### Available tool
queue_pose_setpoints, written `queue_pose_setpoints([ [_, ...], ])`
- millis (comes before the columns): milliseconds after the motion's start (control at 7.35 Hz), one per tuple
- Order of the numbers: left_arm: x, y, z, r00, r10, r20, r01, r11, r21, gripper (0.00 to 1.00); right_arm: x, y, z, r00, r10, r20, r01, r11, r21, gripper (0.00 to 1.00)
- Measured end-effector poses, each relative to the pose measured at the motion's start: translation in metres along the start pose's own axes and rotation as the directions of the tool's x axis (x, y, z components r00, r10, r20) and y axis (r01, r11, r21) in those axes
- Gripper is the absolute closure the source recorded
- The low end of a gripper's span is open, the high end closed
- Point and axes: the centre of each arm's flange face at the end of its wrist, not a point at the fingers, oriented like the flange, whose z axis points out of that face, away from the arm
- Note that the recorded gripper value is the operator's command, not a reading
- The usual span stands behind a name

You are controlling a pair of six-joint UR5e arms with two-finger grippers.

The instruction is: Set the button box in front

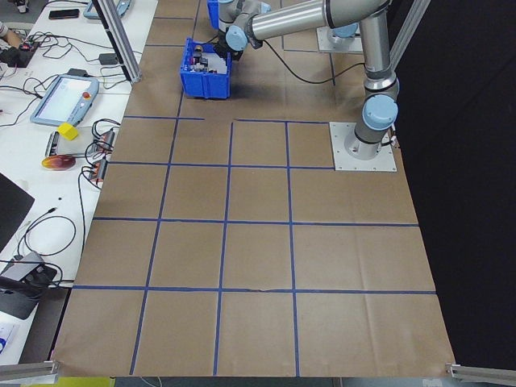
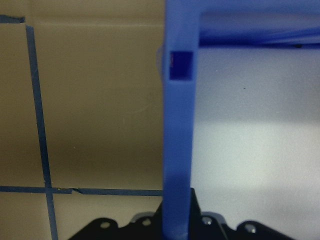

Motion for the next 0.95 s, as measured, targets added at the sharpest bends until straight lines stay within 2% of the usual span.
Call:
queue_pose_setpoints([
  [272,0.003,-0.006,-0.002,1.000,-0.003,-0.010,0.004,1.000,0.023,0.14,-0.003,-0.003,0.002,1.000,0.003,0.007,-0.003,1.000,0.003,0.91],
  [544,0.001,-0.008,-0.021,1.000,-0.004,-0.029,0.005,1.000,0.021,0.14,-0.029,-0.018,0.003,1.000,0.010,0.015,-0.010,1.000,0.011,0.91],
  [680,-0.003,-0.009,-0.040,1.000,-0.005,-0.023,0.005,1.000,0.022,0.12,-0.048,-0.035,0.005,1.000,0.020,0.019,-0.021,1.000,0.015,0.91],
  [816,-0.005,-0.010,-0.059,1.000,0.020,-0.005,-0.020,0.999,0.029,0.05,-0.064,-0.056,0.008,1.000,0.020,0.024,-0.020,1.000,0.013,0.91],
  [952,-0.005,-0.014,-0.078,0.993,0.112,0.023,-0.113,0.993,0.044,0.02,-0.079,-0.083,0.010,1.000,0.017,0.027,-0.017,1.000,0.005,0.91],
])
